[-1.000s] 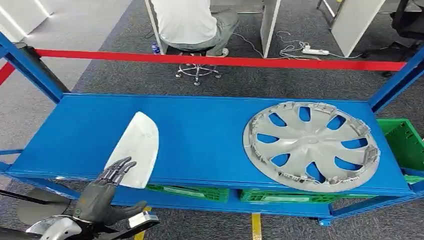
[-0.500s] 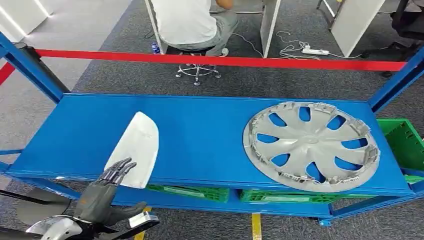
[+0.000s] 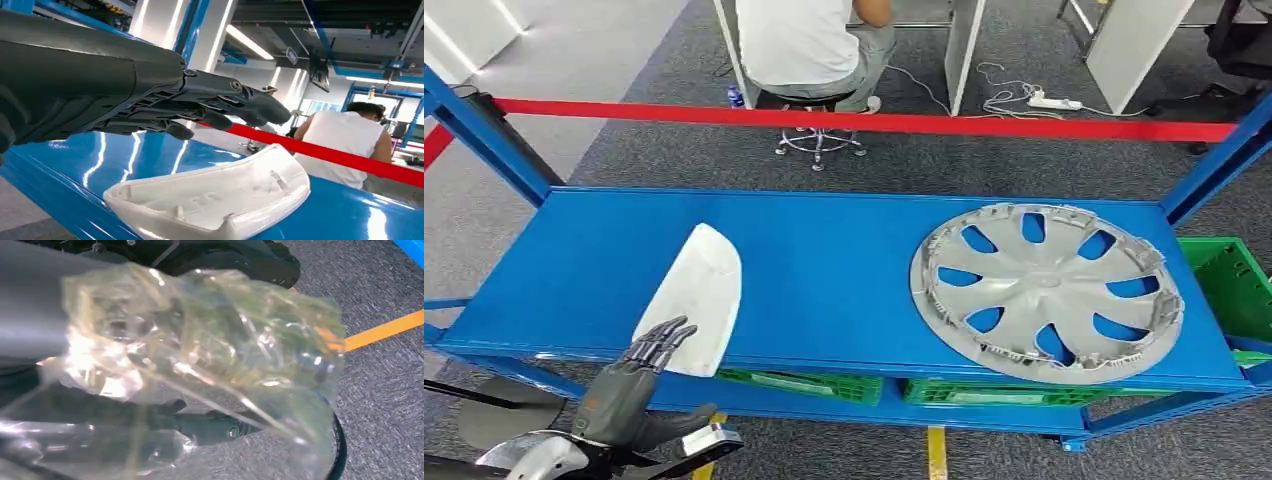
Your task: Take the parts from the cabinet and place them on the table.
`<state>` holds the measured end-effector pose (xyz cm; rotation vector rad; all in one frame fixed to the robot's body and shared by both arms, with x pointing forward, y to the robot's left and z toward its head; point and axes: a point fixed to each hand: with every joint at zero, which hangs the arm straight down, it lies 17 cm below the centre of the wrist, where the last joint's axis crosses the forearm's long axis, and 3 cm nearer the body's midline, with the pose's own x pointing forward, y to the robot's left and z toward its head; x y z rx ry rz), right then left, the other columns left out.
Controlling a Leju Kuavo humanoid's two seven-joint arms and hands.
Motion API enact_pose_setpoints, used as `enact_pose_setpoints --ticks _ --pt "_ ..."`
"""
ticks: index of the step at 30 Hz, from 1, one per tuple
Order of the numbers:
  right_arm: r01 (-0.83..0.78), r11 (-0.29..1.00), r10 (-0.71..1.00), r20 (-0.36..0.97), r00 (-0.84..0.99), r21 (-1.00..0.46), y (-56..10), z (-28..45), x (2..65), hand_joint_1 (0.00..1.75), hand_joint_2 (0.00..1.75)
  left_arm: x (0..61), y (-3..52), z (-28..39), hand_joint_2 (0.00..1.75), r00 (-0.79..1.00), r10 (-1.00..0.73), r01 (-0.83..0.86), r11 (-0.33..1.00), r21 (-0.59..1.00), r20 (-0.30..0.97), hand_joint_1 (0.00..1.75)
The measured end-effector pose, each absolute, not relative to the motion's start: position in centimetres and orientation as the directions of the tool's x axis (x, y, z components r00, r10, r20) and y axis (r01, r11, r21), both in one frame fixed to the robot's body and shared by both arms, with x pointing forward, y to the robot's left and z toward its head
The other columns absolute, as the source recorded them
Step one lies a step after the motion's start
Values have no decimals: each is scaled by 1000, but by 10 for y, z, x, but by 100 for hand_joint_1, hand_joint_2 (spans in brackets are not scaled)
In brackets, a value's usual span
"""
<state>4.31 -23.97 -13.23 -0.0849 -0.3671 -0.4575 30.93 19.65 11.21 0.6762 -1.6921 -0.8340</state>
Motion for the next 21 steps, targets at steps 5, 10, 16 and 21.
enact_pose_setpoints --ticks 5,10,16,21 --pt "446 895 -416 365 833 2 -240 -132 43 0 0 309 196 112 175 -258 -782 -27 593 805 567 0" --pt "434 901 -400 379 835 -7 -241 -131 46 0 0 316 204 103 175 -215 -827 -23 535 844 519 0" --pt "442 897 -407 390 826 0 -244 -139 63 0 0 377 230 85 175 -200 -872 -45 463 885 446 0" --pt "444 896 -408 392 825 -2 -244 -140 63 0 0 387 244 80 175 -153 -886 -58 450 891 438 0"
